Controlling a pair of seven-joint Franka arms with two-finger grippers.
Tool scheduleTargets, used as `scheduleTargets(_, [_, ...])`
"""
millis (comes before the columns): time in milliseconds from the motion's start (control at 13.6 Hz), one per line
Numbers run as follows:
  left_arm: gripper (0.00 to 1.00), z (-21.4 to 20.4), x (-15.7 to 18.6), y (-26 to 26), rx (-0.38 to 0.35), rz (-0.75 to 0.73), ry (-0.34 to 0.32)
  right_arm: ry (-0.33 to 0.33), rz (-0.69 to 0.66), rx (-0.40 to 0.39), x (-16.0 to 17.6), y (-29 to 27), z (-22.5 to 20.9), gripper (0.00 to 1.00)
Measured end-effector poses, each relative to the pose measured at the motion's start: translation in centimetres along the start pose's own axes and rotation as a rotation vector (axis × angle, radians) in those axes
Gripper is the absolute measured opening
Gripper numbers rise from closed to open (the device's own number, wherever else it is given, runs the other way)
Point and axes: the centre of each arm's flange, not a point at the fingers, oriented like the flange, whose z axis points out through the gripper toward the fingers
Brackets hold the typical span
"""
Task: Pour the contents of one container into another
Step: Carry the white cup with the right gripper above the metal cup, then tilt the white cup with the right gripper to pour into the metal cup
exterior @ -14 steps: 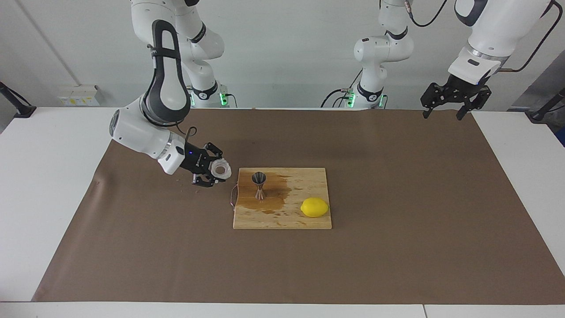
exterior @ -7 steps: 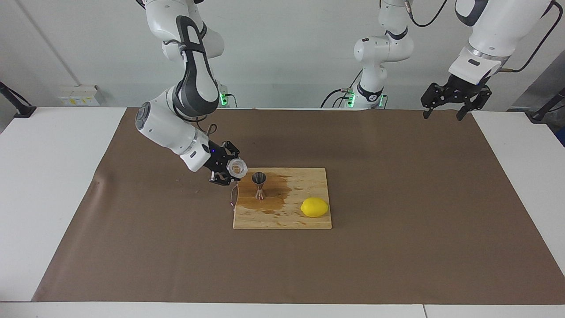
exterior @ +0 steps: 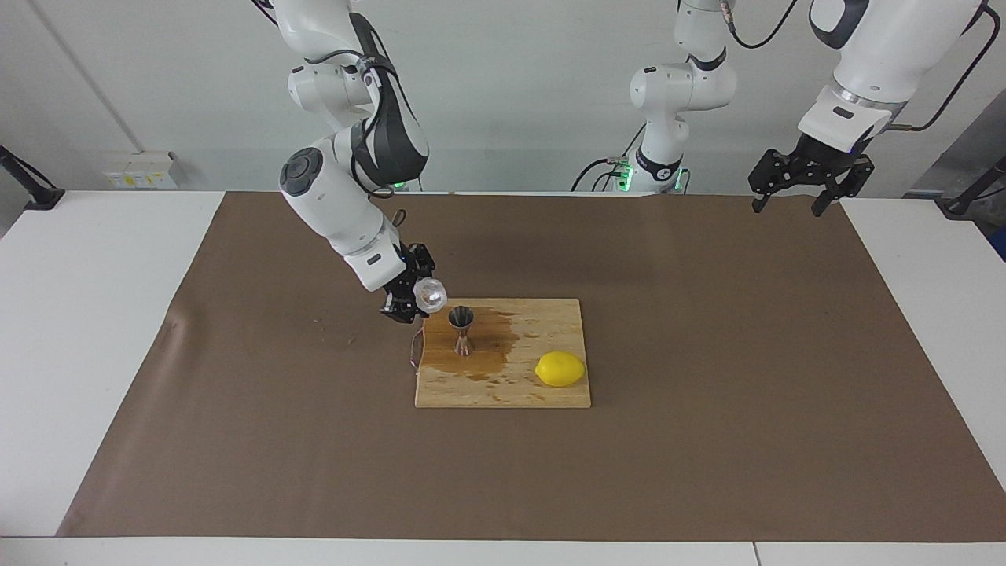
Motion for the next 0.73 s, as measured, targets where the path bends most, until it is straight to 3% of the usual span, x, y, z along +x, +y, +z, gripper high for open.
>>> scheduleTargets(294, [1.0, 0.3, 0.2, -0.3, 0.0, -0.003, -0.003, -0.082, -0.025, -0.045, 1.8, -1.0, 0.2, 0.5])
scheduleTargets(735, [1.0, 0.9, 0.8, 0.1, -0.002, 0.004, -0.014, -0.138, -0.047, -0.081, 2.5, -1.3, 0.0, 0.5])
